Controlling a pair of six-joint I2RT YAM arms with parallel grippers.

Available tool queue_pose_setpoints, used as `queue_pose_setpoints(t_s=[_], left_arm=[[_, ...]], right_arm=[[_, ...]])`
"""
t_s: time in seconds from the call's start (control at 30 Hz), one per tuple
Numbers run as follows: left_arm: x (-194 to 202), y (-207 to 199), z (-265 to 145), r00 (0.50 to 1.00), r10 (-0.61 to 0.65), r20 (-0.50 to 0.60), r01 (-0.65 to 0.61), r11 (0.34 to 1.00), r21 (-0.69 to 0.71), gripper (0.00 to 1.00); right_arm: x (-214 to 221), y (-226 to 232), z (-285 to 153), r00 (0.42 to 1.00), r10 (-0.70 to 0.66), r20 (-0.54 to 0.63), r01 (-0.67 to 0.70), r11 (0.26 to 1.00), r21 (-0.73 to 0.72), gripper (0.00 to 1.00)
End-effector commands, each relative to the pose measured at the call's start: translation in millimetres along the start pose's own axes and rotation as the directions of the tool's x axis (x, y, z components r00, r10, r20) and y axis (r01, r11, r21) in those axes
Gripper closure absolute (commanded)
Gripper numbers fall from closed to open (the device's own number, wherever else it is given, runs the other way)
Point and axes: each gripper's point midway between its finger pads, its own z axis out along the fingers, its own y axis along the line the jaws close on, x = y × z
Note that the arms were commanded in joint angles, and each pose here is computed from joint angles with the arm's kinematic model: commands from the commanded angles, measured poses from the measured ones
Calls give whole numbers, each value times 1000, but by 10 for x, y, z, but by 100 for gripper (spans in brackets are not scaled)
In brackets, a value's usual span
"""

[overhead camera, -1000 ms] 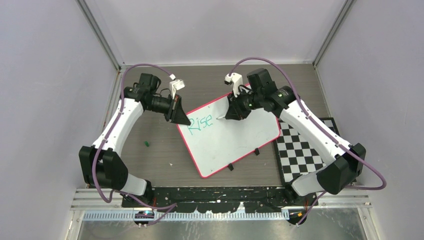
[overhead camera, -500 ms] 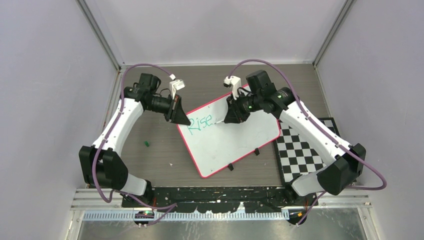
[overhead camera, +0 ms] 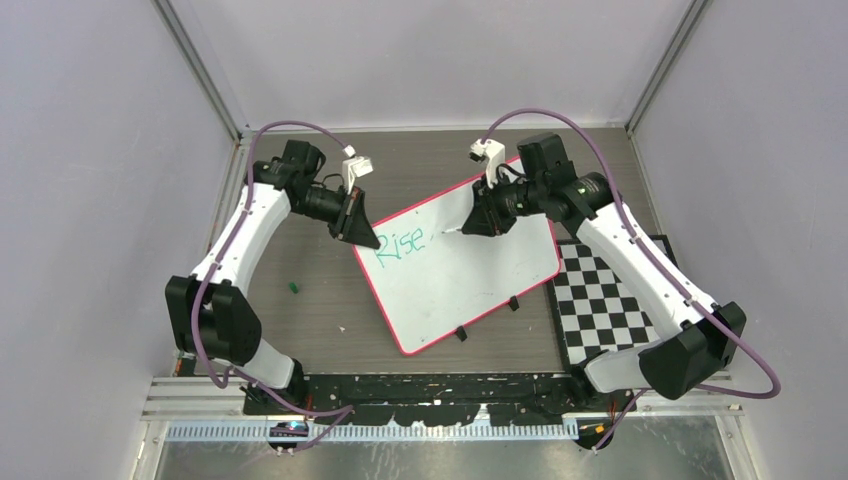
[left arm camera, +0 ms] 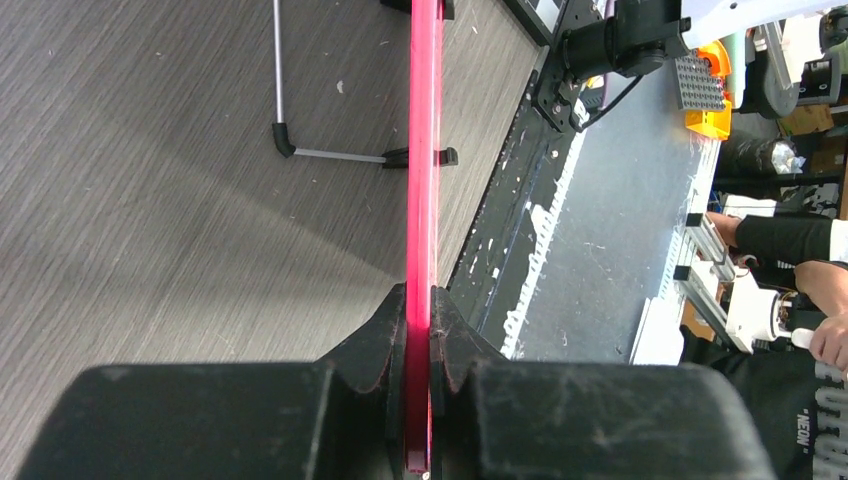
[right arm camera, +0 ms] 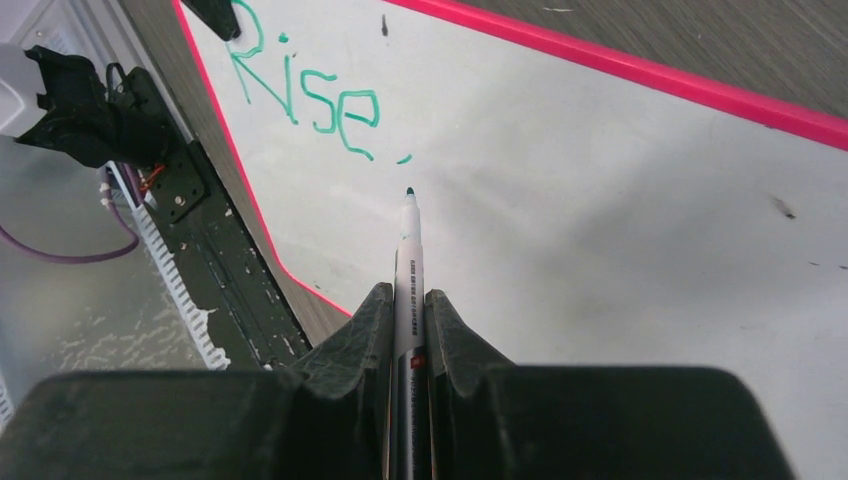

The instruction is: Write a sentence on the whiteboard

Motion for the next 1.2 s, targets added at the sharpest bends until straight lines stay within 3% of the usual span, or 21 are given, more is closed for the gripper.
queue_pose_setpoints(t_s=[0.0, 0.2, 0.43, 0.67, 0.97, 1.17], left_arm=[[6, 32, 13, 998, 44, -34, -45, 999, -28, 99], [11, -8, 2, 999, 47, -17, -48, 998, -30, 89], [23, -10, 11, 999, 53, -10, -53, 998, -31, 100], [29, -5, 19, 999, 54, -7, -54, 998, -32, 100], [31, -23, 28, 998, 58, -9, -59, 998, -28, 100], [30, -44, 19, 998, 63, -6, -63, 998, -27, 100]], right_arm=[[-115, -119, -65, 998, -32, 63, 28, 998, 63, 100], [-138, -199, -67, 995, -34, 92, 24, 994, 106, 100], [-205, -281, -97, 992, -54, 114, 36, 987, 157, 100], [-197, -325, -77, 992, -55, 114, 34, 984, 176, 100], [-406, -78, -133, 987, -39, 153, 28, 997, 71, 100], [-364, -138, -58, 991, -43, 126, 30, 995, 100, 100]])
